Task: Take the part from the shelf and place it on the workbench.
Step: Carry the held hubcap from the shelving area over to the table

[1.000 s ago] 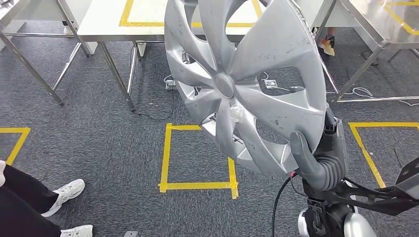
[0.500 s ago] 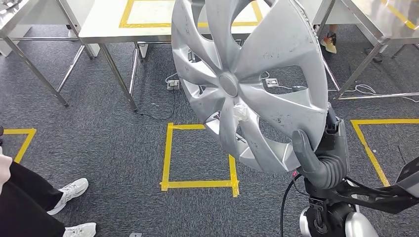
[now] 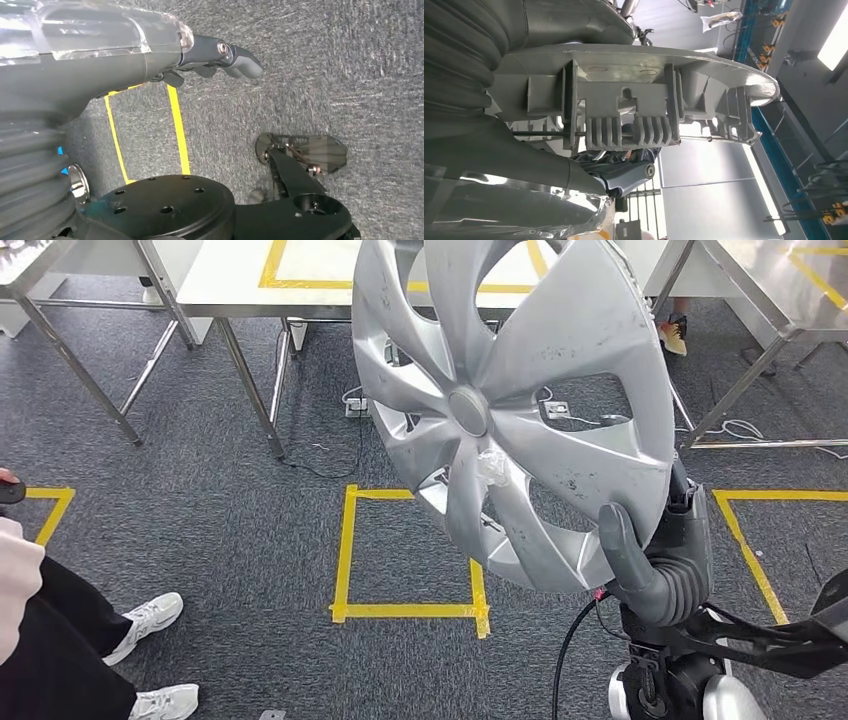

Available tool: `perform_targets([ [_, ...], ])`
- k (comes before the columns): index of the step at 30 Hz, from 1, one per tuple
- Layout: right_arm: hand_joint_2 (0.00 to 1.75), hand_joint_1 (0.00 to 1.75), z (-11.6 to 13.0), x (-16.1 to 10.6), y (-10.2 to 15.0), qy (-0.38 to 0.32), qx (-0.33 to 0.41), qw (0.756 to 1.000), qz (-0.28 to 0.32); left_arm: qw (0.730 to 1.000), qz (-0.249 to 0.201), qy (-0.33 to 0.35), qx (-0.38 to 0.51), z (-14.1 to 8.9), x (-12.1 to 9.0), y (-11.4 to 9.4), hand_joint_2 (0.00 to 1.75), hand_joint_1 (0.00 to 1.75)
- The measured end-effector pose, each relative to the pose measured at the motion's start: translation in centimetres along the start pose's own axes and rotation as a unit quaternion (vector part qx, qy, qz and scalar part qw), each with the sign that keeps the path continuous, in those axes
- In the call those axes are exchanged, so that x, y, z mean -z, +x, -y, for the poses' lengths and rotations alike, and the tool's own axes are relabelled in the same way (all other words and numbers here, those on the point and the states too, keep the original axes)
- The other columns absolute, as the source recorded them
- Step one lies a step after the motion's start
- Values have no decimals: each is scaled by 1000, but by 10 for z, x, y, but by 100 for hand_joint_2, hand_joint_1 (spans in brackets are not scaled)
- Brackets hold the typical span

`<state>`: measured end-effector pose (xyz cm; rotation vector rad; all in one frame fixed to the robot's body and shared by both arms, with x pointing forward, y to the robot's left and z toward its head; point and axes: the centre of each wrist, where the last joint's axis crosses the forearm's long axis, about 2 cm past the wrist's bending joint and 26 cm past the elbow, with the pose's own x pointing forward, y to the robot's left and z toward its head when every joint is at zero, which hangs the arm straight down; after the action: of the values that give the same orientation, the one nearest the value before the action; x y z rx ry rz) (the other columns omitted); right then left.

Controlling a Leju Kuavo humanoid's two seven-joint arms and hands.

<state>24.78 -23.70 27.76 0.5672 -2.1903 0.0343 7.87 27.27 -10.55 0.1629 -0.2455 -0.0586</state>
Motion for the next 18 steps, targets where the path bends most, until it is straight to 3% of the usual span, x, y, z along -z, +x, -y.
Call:
perform_targets([
  [18, 175, 175, 0, 0, 0, -5, -6, 1000, -10, 1000, 0, -9, -3, 8, -2, 0, 175, 0],
])
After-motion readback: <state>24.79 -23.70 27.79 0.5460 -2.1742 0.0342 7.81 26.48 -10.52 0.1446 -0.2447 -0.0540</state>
